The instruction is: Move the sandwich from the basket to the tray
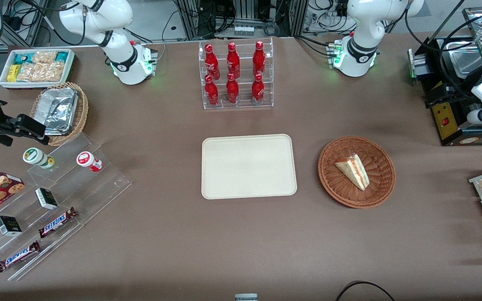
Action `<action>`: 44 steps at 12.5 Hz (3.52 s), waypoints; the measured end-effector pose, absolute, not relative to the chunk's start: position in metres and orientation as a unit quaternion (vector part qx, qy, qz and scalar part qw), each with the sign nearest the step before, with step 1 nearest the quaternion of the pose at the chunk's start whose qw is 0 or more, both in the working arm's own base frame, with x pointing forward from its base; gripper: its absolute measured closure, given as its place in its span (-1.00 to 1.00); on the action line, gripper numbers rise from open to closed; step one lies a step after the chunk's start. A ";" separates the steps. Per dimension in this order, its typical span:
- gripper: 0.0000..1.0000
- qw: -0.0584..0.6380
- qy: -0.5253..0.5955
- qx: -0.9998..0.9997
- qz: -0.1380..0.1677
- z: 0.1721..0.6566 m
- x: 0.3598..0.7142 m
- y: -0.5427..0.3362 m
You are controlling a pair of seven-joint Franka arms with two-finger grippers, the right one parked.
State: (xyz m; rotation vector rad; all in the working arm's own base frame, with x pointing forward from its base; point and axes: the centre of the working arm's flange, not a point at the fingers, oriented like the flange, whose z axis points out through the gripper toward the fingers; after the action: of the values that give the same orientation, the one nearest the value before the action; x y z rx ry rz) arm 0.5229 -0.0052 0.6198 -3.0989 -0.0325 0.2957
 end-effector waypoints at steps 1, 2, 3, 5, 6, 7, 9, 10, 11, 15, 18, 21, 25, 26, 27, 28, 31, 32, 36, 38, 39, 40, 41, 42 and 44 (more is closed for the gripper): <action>-1.00 0.014 -0.011 -0.995 0.096 0.621 0.522 -0.005; -1.00 0.014 -0.011 -0.995 0.100 0.621 0.522 -0.005; -1.00 0.014 -0.011 -0.994 0.104 0.618 0.522 -0.005; -1.00 0.015 -0.010 -0.993 0.119 0.601 0.527 -0.006; -1.00 0.015 -0.008 -0.992 0.126 0.588 0.531 -0.007; -1.00 0.014 -0.006 -0.991 0.135 0.570 0.535 -0.010; -1.00 0.008 -0.004 -0.989 0.150 0.525 0.543 -0.014; -1.00 0.007 -0.002 -0.989 0.149 0.500 0.545 -0.016; -1.00 0.007 0.002 -0.990 0.144 0.476 0.546 -0.020; -1.00 0.009 0.000 -0.995 0.096 0.401 0.542 -0.044; -1.00 0.012 -0.062 -0.996 0.068 0.357 0.528 -0.057; -1.00 0.018 -0.145 -0.987 0.061 0.353 0.522 -0.086; -1.00 0.014 -0.232 -0.972 0.036 0.347 0.520 -0.113; -1.00 0.010 -0.254 -0.967 0.028 0.345 0.520 -0.115; -1.00 0.007 -0.276 -0.961 0.022 0.341 0.521 -0.116; -1.00 0.007 -0.290 -0.957 0.021 0.337 0.521 -0.117; -1.00 0.003 -0.334 -0.943 0.017 0.327 0.524 -0.121; -1.00 -0.001 -0.347 -0.938 0.012 0.323 0.525 -0.121; -1.00 -0.011 -0.377 -0.926 0.003 0.301 0.527 -0.122; -1.00 -0.015 -0.380 -0.925 0.000 0.289 0.524 -0.121; -1.00 -0.017 -0.381 -0.924 -0.002 0.284 0.524 -0.121; -1.00 -0.019 -0.382 -0.924 -0.003 0.279 0.524 -0.121; -1.00 -0.019 -0.382 -0.924 -0.002 0.274 0.524 -0.121; -1.00 -0.019 -0.383 -0.924 0.000 0.270 0.524 -0.121; -0.89 -0.017 -0.384 -0.923 0.004 0.264 0.523 -0.120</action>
State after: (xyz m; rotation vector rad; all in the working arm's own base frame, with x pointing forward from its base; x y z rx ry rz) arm 0.5232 -0.1201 0.2644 -2.9323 -1.2183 0.0116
